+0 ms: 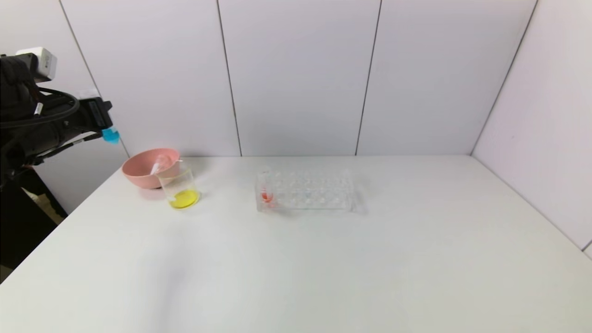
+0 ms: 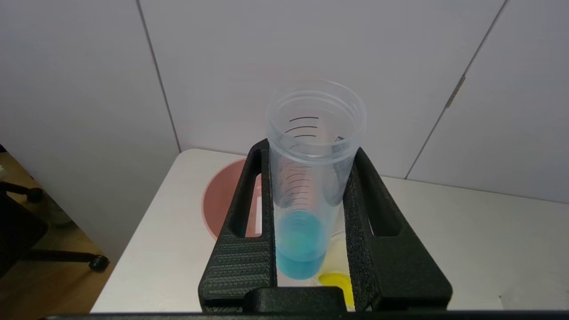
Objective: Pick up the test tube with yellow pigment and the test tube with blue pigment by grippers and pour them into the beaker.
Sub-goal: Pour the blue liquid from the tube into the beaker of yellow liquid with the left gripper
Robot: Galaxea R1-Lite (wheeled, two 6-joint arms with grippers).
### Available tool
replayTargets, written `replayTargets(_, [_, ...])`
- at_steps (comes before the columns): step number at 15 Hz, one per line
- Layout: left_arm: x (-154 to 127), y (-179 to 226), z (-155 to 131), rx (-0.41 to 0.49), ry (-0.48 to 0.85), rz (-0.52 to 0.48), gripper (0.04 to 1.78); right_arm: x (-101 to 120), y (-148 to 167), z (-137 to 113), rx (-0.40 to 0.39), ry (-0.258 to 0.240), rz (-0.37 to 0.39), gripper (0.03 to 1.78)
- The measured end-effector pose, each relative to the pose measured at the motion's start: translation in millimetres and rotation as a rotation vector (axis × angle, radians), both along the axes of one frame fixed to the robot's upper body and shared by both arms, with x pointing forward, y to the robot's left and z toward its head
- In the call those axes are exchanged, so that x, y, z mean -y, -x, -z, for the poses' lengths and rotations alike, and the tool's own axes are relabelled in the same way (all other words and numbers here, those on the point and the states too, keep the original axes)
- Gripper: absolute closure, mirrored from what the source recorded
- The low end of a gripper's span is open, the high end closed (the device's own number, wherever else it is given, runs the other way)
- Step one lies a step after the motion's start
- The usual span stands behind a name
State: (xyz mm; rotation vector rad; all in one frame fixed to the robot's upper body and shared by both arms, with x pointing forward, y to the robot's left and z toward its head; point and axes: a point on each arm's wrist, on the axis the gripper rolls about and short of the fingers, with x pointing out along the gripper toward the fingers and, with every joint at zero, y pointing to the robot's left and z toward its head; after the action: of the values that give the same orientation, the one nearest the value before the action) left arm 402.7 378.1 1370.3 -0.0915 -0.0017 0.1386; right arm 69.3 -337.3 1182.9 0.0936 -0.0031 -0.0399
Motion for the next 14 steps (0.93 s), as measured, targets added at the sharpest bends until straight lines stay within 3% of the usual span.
replayTargets(4, [-19.8,4.4,1.2,0.000,0.000,-0.010,1.37,0.0,0.0,0.0,0.000,0.000,0.000,0.10])
replayTargets(14, [-25.8,4.4,5.6,-0.019,0.004,-0.028,1.37,0.0,0.0,0.0,0.000,-0.001,0.000,0.10])
